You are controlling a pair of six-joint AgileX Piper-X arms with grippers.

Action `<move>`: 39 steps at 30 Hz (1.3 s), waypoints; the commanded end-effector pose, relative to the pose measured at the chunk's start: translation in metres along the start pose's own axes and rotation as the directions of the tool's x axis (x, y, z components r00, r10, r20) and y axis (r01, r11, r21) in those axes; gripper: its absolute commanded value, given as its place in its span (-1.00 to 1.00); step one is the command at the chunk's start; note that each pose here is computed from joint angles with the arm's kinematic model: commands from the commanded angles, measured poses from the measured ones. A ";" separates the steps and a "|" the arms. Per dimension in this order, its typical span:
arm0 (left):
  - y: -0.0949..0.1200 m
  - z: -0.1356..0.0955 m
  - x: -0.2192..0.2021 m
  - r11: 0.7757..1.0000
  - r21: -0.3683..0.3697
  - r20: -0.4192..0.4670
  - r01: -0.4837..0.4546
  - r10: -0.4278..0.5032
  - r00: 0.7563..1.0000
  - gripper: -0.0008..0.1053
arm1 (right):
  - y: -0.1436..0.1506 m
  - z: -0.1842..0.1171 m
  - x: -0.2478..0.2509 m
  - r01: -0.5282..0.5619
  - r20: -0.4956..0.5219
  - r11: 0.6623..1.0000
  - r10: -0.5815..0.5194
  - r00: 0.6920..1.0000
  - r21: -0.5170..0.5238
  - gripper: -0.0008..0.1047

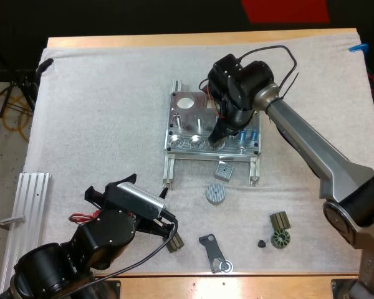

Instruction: Load cells from right to left

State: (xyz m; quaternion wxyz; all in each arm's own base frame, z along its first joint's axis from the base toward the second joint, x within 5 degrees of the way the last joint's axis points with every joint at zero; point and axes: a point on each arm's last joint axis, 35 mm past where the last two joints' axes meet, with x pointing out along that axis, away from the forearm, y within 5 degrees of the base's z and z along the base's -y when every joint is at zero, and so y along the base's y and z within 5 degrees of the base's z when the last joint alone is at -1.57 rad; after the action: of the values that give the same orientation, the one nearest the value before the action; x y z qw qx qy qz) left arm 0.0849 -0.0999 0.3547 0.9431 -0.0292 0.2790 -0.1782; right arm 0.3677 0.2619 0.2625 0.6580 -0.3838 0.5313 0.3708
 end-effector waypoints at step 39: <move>0.001 0.002 -0.002 1.000 -0.014 0.016 -0.017 0.017 1.000 0.20 | -0.001 0.000 0.016 -0.001 -0.045 1.000 0.002 0.999 0.009 -0.94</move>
State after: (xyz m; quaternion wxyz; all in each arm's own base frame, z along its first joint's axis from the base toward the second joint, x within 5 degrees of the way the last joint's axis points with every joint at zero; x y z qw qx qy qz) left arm 0.0849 -0.0999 0.3547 0.9431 -0.0292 0.2790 -0.1782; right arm 0.3719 0.2639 0.2475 0.6514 -0.3907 0.5405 0.3618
